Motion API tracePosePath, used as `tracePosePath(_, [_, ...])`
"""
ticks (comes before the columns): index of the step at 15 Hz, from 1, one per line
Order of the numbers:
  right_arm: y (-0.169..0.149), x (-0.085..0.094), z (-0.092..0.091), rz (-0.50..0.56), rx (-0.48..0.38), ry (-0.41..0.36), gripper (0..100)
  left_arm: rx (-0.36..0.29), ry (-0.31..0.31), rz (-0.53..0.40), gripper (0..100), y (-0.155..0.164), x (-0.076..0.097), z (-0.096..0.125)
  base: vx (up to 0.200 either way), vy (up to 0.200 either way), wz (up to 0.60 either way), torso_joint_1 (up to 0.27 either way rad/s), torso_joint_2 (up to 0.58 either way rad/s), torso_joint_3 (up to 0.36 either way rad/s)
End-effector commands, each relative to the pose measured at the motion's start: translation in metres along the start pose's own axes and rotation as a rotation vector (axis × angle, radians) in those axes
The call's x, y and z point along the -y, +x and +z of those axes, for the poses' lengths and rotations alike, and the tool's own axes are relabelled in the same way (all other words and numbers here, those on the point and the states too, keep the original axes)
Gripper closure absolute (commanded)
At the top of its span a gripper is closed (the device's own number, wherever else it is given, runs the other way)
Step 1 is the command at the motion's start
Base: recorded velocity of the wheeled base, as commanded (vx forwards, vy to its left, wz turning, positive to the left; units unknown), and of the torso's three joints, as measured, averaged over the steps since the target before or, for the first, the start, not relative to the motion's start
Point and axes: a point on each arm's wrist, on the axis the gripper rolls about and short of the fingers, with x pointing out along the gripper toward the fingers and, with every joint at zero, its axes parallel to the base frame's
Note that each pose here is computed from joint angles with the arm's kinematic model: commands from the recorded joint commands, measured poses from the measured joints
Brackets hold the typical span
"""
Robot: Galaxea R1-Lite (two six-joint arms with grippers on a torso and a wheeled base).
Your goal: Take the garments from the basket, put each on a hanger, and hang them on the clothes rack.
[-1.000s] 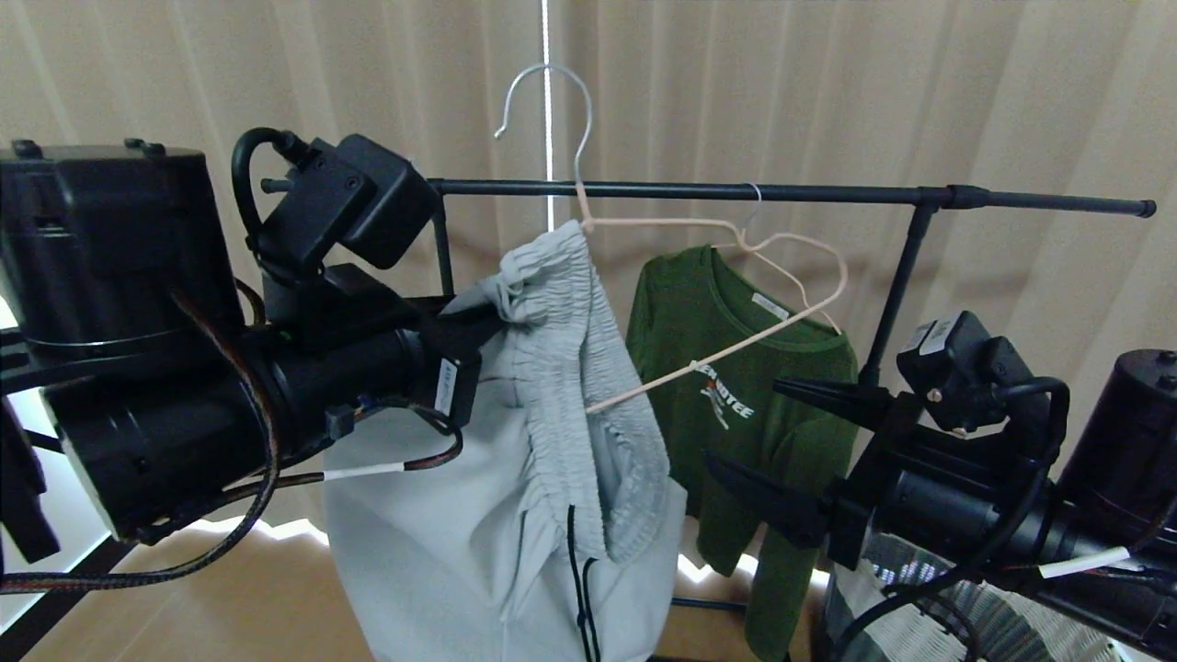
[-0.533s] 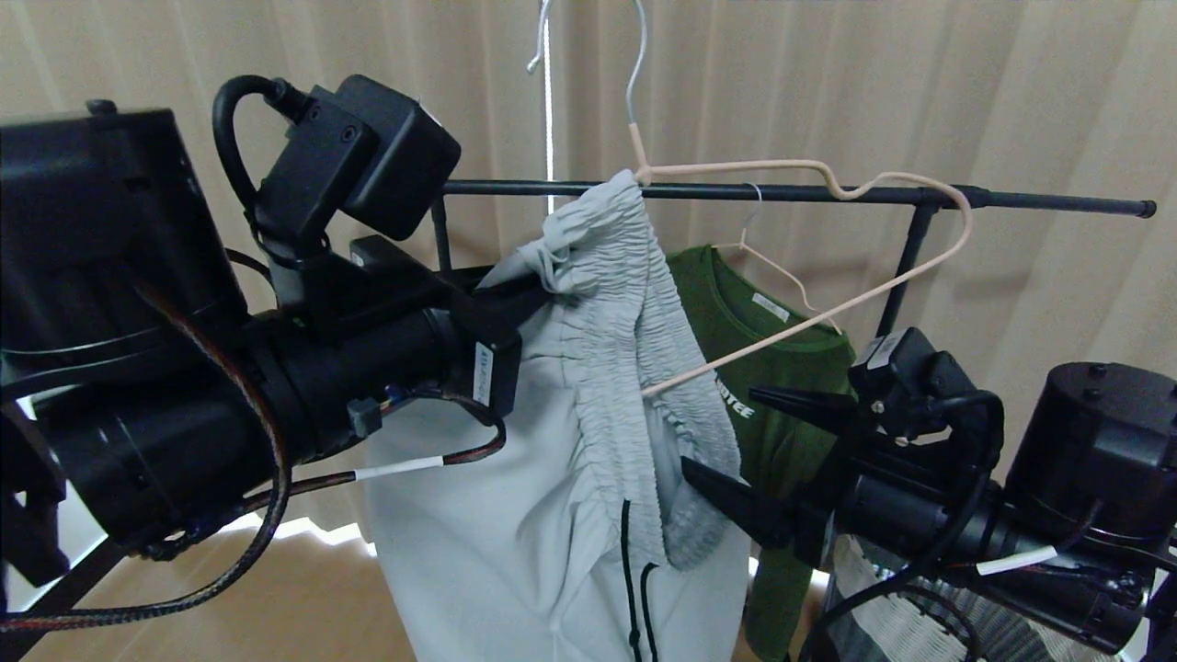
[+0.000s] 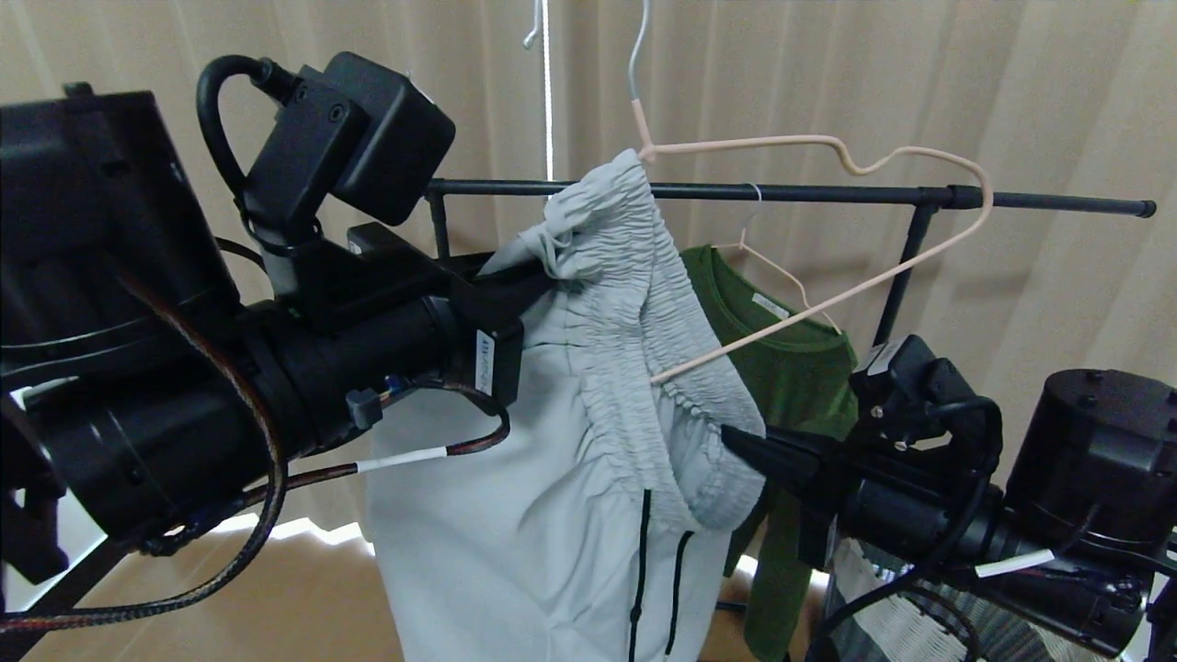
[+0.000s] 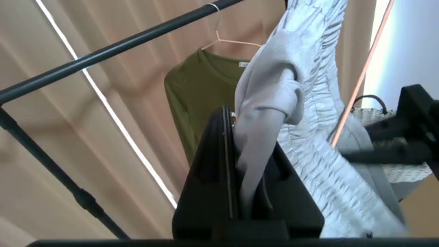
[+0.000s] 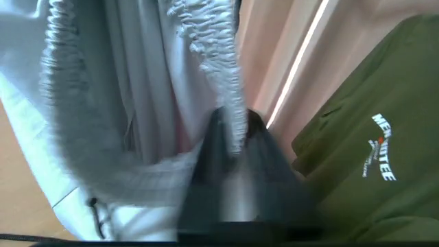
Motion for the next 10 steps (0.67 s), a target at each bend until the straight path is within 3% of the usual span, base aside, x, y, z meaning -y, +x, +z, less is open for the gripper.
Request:
tracePosePath(1, [-0.004,0.013,0.004,-0.053,0.019,0.006,100,-0.015,0.005,0.012,100,0.001,-0.003,-0.004,0.0,0.0,0.0,0.0,0.0,0.0])
tracePosePath(6, [-0.005,0.052,0.01,-0.196,0.044,0.024,100,-0.078,0.076,0.064,100,0.001,-0.017,-0.021,0.0,0.0,0.0,0.0,0.0,0.0])
tracePosePath(10, [0.0,0.067,0.013,-0.244,0.054,0.029,100,-0.114,0.144,0.089,100,-0.003,-0.023,-0.034,0.0,0.0,0.0,0.0,0.0,0.0])
